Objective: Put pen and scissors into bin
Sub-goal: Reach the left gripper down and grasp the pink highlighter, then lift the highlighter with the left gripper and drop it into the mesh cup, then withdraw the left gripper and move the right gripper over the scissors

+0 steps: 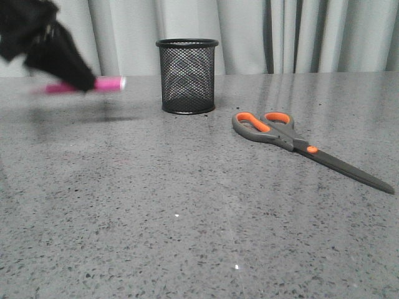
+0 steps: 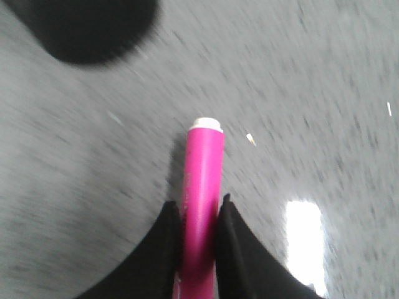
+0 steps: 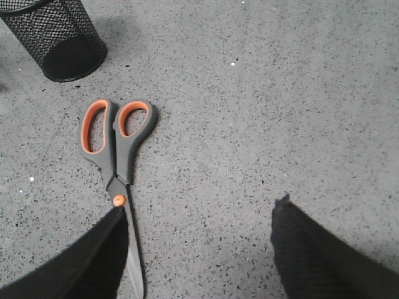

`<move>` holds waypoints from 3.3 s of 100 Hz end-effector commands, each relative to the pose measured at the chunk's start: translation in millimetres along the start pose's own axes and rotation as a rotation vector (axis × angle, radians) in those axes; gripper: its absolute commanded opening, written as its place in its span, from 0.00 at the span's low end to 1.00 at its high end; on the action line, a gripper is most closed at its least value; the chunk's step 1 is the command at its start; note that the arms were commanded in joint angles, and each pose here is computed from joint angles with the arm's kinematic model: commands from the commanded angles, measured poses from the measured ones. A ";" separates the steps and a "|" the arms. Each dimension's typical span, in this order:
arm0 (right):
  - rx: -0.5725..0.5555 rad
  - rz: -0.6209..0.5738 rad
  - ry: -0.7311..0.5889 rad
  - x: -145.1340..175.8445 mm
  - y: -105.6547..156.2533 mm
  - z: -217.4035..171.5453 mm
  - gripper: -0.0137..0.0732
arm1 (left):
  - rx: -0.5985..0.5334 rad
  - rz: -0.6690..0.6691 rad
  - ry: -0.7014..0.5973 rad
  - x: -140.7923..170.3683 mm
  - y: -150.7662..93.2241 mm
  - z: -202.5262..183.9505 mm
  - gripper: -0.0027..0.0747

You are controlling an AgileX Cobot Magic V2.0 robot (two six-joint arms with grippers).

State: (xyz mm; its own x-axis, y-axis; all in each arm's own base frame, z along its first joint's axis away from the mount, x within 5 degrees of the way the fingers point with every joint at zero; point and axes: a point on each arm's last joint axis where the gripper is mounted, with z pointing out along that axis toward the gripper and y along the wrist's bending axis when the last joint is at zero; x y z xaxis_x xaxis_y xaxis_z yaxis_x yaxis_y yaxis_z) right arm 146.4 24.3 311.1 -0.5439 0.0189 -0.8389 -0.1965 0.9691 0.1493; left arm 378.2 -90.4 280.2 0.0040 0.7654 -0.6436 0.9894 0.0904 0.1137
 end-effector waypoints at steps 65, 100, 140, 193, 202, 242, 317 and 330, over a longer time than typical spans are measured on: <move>0.016 -0.010 -0.080 -15.2 -0.4 -5.2 0.67 | -0.391 -0.237 -0.703 -157.1 9.6 22.1 0.01; 0.015 -0.010 -0.077 -15.0 -0.3 -5.2 0.67 | -0.380 -0.286 -0.667 -143.5 19.8 45.8 0.01; 0.013 -0.010 -0.072 -14.5 -0.2 -5.2 0.67 | -0.365 -0.289 -0.664 -140.6 20.9 49.3 0.40; 0.012 -0.009 -0.072 -14.6 -0.1 -5.2 0.67 | -0.332 -0.232 -0.814 -134.6 1.1 -80.0 0.19; -0.001 0.012 -0.077 -14.9 1.0 -5.2 0.67 | -0.377 -0.167 -0.760 -130.2 -12.6 -112.3 0.01; -0.091 -0.046 -0.117 -23.6 13.0 -7.7 0.67 | -0.874 -0.306 -0.651 -109.8 -85.0 -197.9 0.01; -0.287 -0.399 0.380 -98.7 75.1 85.4 0.67 | -1.066 -0.585 -0.615 -4.2 -217.0 -134.4 0.01; -0.120 -0.462 0.535 -98.7 83.1 110.9 0.67 | -1.068 -0.584 -0.625 -4.0 -220.3 -134.8 0.01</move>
State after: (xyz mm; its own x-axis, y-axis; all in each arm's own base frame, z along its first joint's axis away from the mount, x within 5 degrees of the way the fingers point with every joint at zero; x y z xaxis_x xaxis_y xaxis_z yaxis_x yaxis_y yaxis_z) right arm 264.8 126.2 339.8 -0.6861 -0.5213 -0.5075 -0.6197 0.7842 0.0323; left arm 142.6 -30.1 347.9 -0.0647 0.1119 -0.9916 0.3116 0.9463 0.0864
